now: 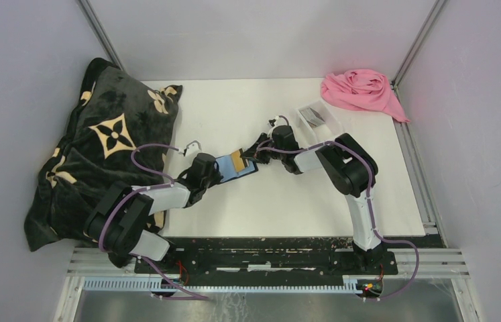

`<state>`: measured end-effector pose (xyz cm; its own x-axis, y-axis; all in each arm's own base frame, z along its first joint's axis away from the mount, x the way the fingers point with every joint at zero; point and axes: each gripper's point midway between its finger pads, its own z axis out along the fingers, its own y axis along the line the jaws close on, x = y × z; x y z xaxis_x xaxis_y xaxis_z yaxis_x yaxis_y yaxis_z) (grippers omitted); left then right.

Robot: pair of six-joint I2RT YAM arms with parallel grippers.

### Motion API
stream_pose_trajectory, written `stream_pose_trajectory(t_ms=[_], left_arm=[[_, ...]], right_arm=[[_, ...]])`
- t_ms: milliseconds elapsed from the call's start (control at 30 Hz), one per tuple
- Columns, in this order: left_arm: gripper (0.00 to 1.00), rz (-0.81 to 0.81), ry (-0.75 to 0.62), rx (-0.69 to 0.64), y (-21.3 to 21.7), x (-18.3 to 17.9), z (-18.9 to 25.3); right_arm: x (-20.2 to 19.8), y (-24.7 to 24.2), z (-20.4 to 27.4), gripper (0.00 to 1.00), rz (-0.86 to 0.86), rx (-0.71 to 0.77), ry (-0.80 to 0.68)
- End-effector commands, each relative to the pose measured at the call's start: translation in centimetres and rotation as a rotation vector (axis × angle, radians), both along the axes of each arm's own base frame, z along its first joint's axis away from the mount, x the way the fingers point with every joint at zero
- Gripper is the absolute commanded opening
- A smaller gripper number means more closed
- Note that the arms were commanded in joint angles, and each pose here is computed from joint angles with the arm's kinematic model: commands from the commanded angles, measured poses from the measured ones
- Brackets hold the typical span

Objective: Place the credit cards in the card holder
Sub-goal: Insert the credit card into the card holder.

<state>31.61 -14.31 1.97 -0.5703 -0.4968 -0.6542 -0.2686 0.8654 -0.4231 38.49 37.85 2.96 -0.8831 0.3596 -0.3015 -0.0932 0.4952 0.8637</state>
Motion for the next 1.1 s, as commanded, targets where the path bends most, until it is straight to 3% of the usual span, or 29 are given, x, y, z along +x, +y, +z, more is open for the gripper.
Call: stream_pose_trajectory(t_ms=[0, 300, 1067], left_arm=[[0.11, -0.007, 0.098, 0.134, 2.2, -2.2, -2.1], [0.03, -0.031, 0.115, 0.179, 1.9, -2.3, -2.3], [0.03, -0.106, 0.191, 0.209, 0.0, -3.0, -4.7]], right_arm=[[-0.4, 0.3, -0.3, 0.01, 0.020, 0.010, -0.012], [-0.8, 0.8, 0.1, 0.01, 0.034, 0.013, -0.016], [-2.0, 1.3, 1.0, 0.01, 0.073, 0.020, -0.050]])
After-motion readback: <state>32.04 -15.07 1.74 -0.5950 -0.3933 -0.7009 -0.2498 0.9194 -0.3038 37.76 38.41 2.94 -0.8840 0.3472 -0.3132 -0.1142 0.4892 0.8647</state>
